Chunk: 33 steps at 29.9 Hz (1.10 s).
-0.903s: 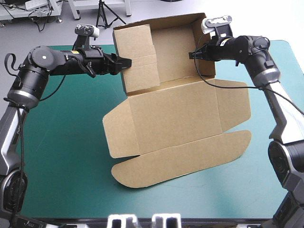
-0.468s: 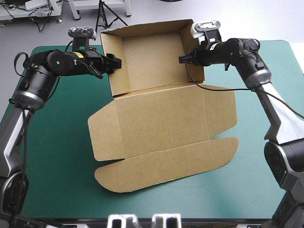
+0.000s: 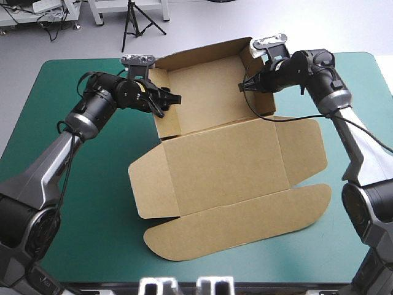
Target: Fold the box
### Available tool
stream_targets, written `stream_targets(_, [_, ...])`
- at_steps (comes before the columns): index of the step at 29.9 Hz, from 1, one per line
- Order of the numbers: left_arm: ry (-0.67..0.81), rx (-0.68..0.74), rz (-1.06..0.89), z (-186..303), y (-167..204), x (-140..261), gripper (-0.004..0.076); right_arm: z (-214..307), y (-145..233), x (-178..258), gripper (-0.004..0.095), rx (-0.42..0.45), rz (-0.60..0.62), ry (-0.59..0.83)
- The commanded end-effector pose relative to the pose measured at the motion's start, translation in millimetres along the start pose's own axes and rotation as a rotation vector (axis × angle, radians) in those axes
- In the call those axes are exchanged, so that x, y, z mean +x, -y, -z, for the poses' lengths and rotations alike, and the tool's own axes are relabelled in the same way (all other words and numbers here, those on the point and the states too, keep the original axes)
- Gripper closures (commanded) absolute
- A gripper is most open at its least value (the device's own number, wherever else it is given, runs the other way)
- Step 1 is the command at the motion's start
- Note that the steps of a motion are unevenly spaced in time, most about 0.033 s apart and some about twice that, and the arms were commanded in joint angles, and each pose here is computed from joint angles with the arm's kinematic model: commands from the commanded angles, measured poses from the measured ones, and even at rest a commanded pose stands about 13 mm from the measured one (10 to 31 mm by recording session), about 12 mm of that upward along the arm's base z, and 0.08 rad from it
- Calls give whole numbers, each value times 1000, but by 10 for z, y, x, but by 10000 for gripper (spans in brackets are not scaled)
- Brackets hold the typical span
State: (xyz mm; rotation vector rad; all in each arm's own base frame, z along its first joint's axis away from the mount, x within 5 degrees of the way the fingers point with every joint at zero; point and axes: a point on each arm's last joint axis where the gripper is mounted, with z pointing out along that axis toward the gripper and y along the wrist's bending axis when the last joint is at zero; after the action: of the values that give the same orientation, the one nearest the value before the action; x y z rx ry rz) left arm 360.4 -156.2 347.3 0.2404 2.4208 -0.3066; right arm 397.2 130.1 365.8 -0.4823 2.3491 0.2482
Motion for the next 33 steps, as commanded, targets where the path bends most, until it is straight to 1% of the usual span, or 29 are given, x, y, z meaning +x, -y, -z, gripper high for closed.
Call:
stream_targets(1, [67,68,39,72,154,-79,313,366,-111,-89,926,-41,-13,45])
stream_targets(3, [62,101,64,41,208,-73,346,357,-97,-46,925,-26,-30,-2])
stream_targets(8, [29,155,108,24,284,-41,467,243,-136,99,925,-79,-87,-166])
stream_targets(11, [-43,147,93,24,309,33,477,210,-196,130,926,-147,-121,-205])
stream_targets(13, [-93,133,84,8,299,79,477,196,-250,112,926,-208,-157,-193])
stream_targets(16, [-159,128,84,6,296,139,477,204,-300,83,926,-264,-194,-171])
stream_targets(19, [-193,124,81,11,293,169,479,180,-303,96,926,-269,-197,-187])
stream_targets(21, [-205,121,71,13,290,181,515,152,-303,112,926,-271,-197,-204])
stream_targets(27, [-207,124,-10,8,286,188,734,-18,-294,196,926,-279,-196,-292])
stream_targets(33, [-238,118,-52,-124,276,219,733,-193,-276,337,926,-268,-180,-365])
